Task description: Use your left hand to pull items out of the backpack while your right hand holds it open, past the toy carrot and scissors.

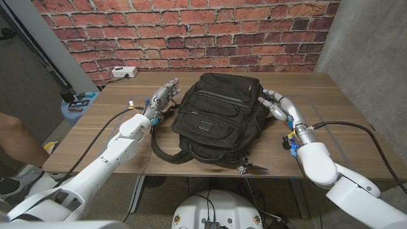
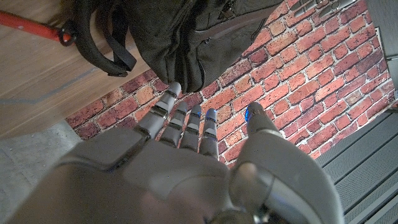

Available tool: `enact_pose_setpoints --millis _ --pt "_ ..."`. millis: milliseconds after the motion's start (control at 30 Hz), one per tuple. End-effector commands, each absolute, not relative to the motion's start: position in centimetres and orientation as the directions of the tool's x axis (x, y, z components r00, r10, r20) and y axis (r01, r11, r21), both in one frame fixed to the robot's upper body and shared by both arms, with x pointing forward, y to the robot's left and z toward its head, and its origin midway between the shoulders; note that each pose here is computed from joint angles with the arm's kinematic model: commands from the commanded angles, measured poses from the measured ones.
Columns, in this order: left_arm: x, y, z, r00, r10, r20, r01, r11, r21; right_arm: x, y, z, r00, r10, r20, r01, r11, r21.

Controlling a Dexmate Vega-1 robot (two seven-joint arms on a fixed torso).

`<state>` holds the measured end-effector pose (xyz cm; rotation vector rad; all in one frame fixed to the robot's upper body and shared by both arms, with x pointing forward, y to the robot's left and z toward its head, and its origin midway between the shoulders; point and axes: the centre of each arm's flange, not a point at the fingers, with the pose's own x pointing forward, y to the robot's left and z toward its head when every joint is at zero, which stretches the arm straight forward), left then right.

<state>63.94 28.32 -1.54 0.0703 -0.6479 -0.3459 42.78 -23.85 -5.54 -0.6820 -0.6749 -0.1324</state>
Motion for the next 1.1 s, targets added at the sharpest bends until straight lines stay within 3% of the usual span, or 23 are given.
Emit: enact_pose_setpoints --millis 33,1100 --pt "63.7 28.4 -1.1 0.733 -0.343 0.587 0.291 0.939 0.185 40.8 -22.7 -6.0 0.78 0.08 0.62 0.379 0.729 -0.571" --pt "62.4 29.7 -2.1 0.729 -0.292 0.619 0.261 0.955 0.144 37.4 -17.0 -7.2 0.807 0.109 0.58 0.383 0.651 -0.655"
